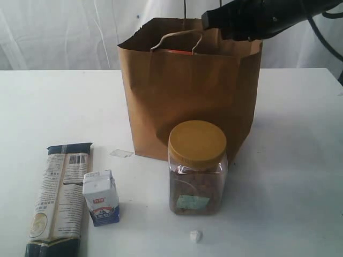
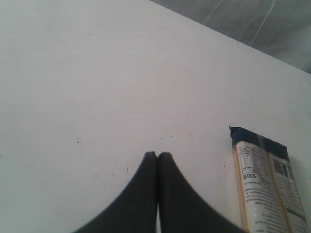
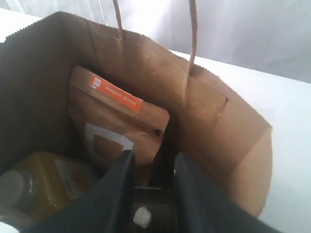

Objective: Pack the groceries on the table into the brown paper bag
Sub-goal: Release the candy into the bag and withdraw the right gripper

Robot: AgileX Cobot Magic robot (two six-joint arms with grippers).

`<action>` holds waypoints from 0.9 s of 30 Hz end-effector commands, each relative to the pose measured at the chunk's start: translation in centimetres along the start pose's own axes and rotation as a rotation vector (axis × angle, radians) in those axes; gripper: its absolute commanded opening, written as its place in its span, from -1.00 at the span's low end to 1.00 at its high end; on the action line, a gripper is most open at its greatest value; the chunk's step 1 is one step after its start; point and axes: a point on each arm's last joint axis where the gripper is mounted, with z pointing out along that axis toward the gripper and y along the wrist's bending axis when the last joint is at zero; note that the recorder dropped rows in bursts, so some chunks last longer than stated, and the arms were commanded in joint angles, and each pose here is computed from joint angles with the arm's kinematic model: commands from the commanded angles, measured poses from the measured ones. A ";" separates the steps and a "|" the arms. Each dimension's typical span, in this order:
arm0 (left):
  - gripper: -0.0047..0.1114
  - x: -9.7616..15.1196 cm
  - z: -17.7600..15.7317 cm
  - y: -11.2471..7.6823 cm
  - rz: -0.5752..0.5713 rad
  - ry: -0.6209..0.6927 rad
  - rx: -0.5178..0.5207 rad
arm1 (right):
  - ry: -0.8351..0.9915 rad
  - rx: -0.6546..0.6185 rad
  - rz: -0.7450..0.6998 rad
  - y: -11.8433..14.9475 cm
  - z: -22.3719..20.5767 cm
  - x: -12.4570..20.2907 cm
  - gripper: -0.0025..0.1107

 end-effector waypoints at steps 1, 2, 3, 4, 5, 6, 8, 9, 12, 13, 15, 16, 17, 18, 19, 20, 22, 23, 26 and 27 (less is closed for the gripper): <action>-0.92 0.1 0.0 0.1 0.013 -0.002 -0.002 | 0.018 0.006 -0.011 -0.2 -0.1 0.1 -0.46; -0.92 0.1 0.0 0.1 0.013 -0.002 -0.002 | 0.022 0.007 -0.011 -0.2 -0.1 0.1 -0.47; -0.92 0.1 0.0 0.1 0.013 -0.002 -0.002 | 0.024 0.007 -0.011 -0.2 -0.4 0.1 -0.47; -0.92 0.1 0.0 0.1 0.013 -0.002 -0.002 | 0.022 0.009 -0.014 -0.2 -0.6 0.0 -0.47; -0.92 0.1 0.0 0.1 0.013 -0.002 -0.002 | 0.014 0.014 -0.025 -0.3 -1.0 -0.1 -0.47; -0.92 0.1 0.0 0.1 0.013 -0.002 -0.002 | 0.002 0.024 -0.045 -0.4 -1.6 -0.3 -0.47; -0.92 0.1 0.0 0.1 0.013 -0.002 -0.002 | -0.027 0.054 -0.089 -0.6 -2.7 -0.7 -0.52; -0.92 0.1 0.0 0.1 0.013 -0.002 -0.002 | -0.048 0.079 -0.122 -0.8 -3.7 -0.9 -0.61; -0.92 0.1 0.0 0.1 0.013 -0.002 -0.002 | -0.095 0.204 -0.215 -1.9 -6.0 -1.5 -0.89; -0.92 0.1 0.0 0.1 0.013 -0.002 -0.002 | -0.098 0.251 -0.221 -2.3 -6.6 -1.6 -0.96; -0.92 0.1 0.0 0.1 0.013 -0.002 -0.002 | -0.093 0.389 -0.201 -4.0 -7.5 -1.7 -0.96; -0.92 0.1 0.0 0.1 0.013 -0.002 -0.002 | -0.076 0.440 -0.178 -4.7 -7.7 -1.5 -0.96; -0.92 0.1 0.0 0.1 0.013 -0.002 -0.002 | -0.039 0.497 -0.147 -5.6 -7.9 -1.2 -0.96; -0.92 0.1 0.0 0.1 0.013 -0.002 -0.002 | 0.027 0.543 -0.123 -6.6 -8.1 -0.6 -0.96; -0.92 0.1 0.0 0.1 0.013 -0.002 -0.002 | 0.099 0.568 -0.117 -7.1 -8.2 0.0 -0.96; -0.92 0.1 0.0 0.1 0.013 -0.002 -0.002 | 0.214 0.582 -0.123 -7.6 -8.1 1.0 -0.96; -0.92 0.1 0.0 0.1 0.013 -0.002 -0.002 | 0.377 0.558 -0.109 -7.7 -8.1 2.7 -0.96; -0.92 0.1 0.0 0.1 0.013 -0.002 -0.002 | 0.418 0.538 -0.085 -7.6 -8.2 3.3 -0.96; -0.92 0.1 0.0 0.1 0.013 -0.002 -0.002 | 0.511 0.404 -0.035 -6.5 -8.1 5.1 -0.96; -0.92 0.1 0.0 0.1 0.013 -0.002 -0.002 | 0.541 0.323 -0.029 -5.8 -8.0 5.8 -0.96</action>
